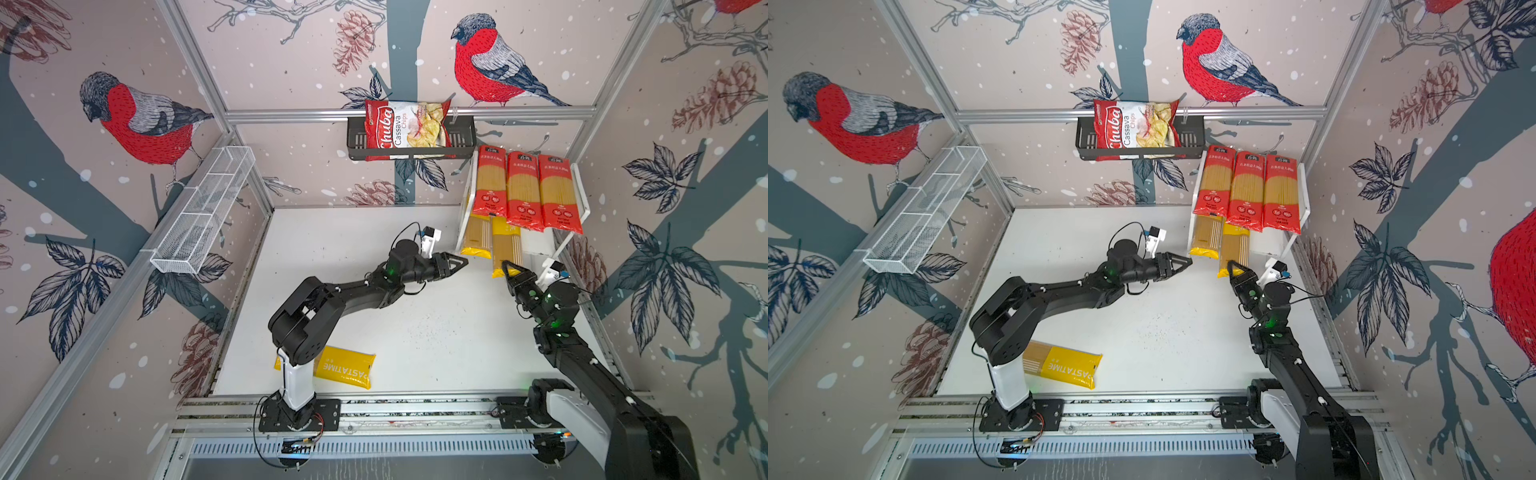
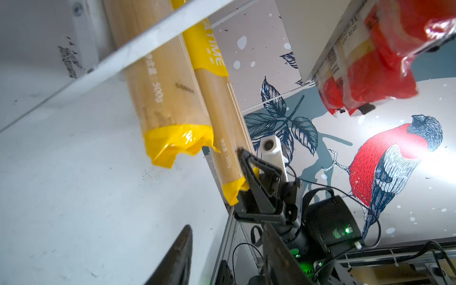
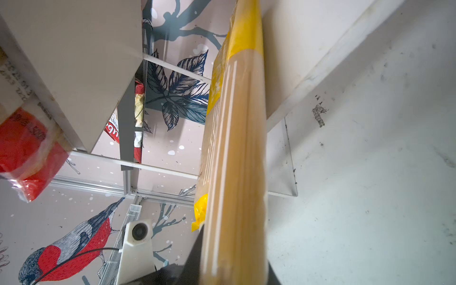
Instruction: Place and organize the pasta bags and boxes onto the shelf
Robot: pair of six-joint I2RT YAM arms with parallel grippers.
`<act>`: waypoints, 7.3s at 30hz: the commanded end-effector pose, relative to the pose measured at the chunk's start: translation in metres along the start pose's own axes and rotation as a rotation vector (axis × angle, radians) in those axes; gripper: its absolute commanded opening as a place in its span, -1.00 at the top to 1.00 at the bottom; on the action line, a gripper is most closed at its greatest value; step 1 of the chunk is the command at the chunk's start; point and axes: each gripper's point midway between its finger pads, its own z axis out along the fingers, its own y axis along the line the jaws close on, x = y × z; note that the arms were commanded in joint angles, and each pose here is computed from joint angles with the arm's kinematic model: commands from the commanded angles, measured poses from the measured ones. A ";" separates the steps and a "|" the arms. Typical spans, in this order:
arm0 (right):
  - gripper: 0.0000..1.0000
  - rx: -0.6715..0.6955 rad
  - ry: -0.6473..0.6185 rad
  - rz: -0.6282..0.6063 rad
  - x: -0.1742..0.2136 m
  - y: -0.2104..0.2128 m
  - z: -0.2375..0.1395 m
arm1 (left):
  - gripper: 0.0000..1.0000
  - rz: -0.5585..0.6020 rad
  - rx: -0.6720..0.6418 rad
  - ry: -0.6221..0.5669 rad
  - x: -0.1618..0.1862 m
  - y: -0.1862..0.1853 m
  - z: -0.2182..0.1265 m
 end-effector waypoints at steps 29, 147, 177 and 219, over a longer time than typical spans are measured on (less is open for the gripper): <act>0.49 -0.010 -0.030 -0.075 -0.009 -0.011 -0.006 | 0.08 0.028 0.003 -0.024 0.038 0.004 -0.027; 0.47 -0.036 1.350 -0.665 0.485 -0.002 -0.052 | -0.14 0.101 -0.953 -0.419 0.023 0.129 -0.306; 0.20 0.031 1.316 -0.701 0.448 0.008 -0.068 | -0.09 -0.095 -0.908 -0.430 0.073 0.155 -0.311; 1.00 0.054 1.185 -0.581 0.398 0.007 -0.020 | -0.06 -0.045 -0.850 -0.426 0.068 0.129 -0.291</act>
